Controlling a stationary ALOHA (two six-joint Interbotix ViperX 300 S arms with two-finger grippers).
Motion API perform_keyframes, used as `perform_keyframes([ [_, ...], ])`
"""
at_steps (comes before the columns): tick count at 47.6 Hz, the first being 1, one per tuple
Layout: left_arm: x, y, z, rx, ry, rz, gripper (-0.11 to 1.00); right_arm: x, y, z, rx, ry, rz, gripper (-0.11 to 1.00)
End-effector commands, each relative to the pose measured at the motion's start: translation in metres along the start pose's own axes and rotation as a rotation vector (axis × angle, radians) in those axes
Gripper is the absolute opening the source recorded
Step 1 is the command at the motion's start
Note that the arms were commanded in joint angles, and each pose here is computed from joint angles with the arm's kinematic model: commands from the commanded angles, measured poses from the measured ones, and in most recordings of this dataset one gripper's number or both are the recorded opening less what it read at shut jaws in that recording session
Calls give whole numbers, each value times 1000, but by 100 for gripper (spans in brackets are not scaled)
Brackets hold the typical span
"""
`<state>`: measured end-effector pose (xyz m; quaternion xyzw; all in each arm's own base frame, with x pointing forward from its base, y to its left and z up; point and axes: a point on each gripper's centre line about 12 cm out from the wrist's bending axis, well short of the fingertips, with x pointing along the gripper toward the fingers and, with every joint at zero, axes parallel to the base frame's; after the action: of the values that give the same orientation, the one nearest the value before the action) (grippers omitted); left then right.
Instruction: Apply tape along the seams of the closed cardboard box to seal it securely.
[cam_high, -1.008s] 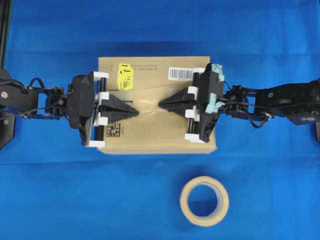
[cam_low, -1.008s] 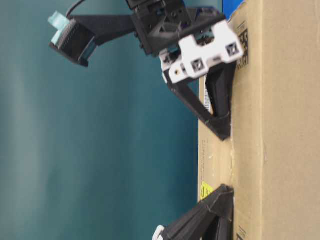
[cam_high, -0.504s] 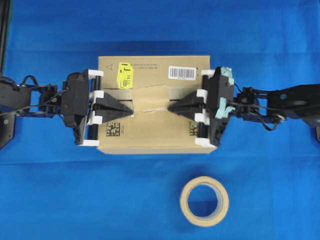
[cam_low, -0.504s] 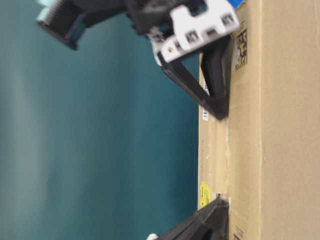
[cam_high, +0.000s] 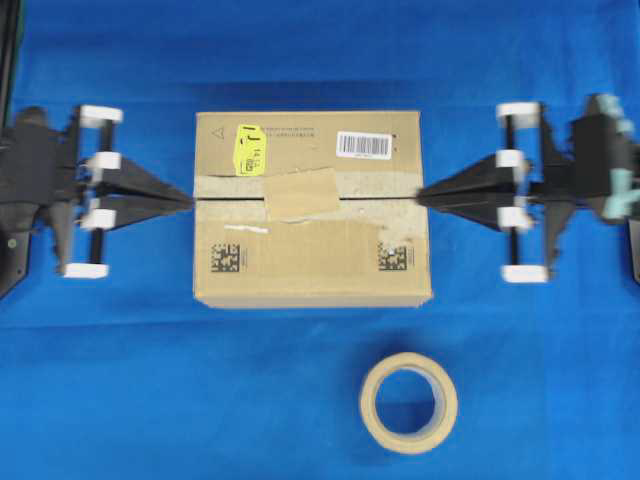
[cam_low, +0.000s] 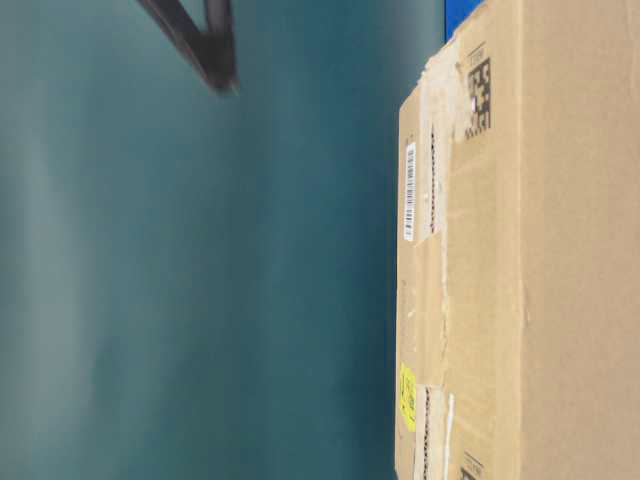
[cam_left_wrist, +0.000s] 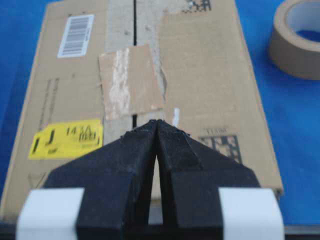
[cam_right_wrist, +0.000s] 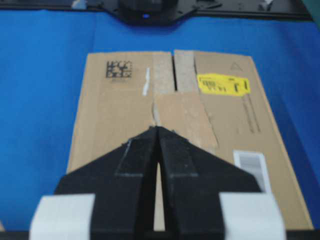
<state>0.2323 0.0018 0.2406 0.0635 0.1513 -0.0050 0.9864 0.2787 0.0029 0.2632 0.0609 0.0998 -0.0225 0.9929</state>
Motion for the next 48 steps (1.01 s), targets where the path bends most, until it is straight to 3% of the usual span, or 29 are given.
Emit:
perform_keyframes([
  [1,-16,1,5,-7,-41,7,0,-17,1,7,3,-26,15,-1],
  [12,-46,-1,-13,-24,-62,11,0,-48,-3,-18,12,35,27,-1],
  [27,-59,-5,-45,-25,-26,4,0,-63,-16,-67,35,116,-15,-1],
  [48,-58,-6,-51,-26,-11,1,0,-61,-18,-78,34,154,-24,-1],
])
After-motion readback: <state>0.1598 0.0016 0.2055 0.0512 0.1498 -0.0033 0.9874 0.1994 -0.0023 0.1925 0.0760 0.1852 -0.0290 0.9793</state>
